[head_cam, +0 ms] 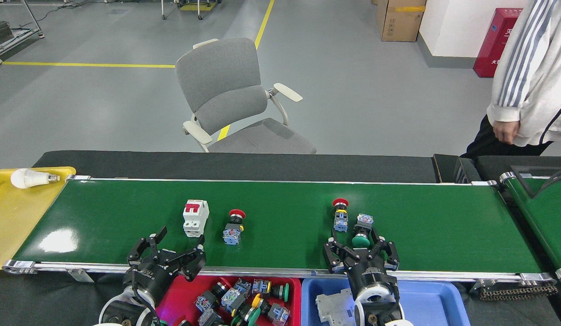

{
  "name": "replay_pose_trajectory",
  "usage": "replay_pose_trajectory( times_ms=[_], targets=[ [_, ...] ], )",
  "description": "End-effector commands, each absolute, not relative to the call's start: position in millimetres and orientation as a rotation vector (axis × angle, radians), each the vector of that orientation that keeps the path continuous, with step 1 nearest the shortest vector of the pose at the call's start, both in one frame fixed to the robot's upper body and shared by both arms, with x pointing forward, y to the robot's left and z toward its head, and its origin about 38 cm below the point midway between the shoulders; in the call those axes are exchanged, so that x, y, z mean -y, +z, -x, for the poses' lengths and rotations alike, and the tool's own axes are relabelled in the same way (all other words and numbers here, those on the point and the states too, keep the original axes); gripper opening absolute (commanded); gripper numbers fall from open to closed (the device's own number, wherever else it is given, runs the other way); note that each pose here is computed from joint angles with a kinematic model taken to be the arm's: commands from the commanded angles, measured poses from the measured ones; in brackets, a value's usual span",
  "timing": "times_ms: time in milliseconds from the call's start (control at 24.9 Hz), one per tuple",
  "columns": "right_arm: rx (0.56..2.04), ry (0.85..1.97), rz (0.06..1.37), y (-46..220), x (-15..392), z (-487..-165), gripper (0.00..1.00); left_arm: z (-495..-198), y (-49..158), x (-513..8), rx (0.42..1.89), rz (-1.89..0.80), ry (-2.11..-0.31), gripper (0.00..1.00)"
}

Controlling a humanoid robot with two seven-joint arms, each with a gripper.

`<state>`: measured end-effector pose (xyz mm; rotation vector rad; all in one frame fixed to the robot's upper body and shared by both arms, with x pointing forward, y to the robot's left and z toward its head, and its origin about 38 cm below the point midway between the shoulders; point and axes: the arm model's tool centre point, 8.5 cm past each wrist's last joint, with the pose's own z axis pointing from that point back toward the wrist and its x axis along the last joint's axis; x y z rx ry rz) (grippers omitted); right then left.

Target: Pick switch part from conveyor to tray

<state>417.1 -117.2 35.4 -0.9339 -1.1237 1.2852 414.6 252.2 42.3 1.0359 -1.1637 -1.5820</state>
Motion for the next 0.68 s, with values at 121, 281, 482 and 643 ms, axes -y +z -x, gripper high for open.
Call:
replay_pose_trajectory(
  times_ms=[121,281,482,643],
  targets=[
    [1.146,1.321,0.941,43,114,-425,0.08,-446,48,-259,1.113,-1.066,-1.523,0.89],
    [1.171,1.323,0.945,48,110,-421,0.02,-460,45,-252,1.128,-1.022,-1.5,0.24],
    [1.347,1.403,0.924,72,62,-382,0.02,-459,49,-245,1.207,-1.017,-1.437,0.06],
    [1.522,1.548,0.862,87,12,-332,0.02,-446,67,-240,1.294,-1.068,-1.435,0.05]
  ],
)
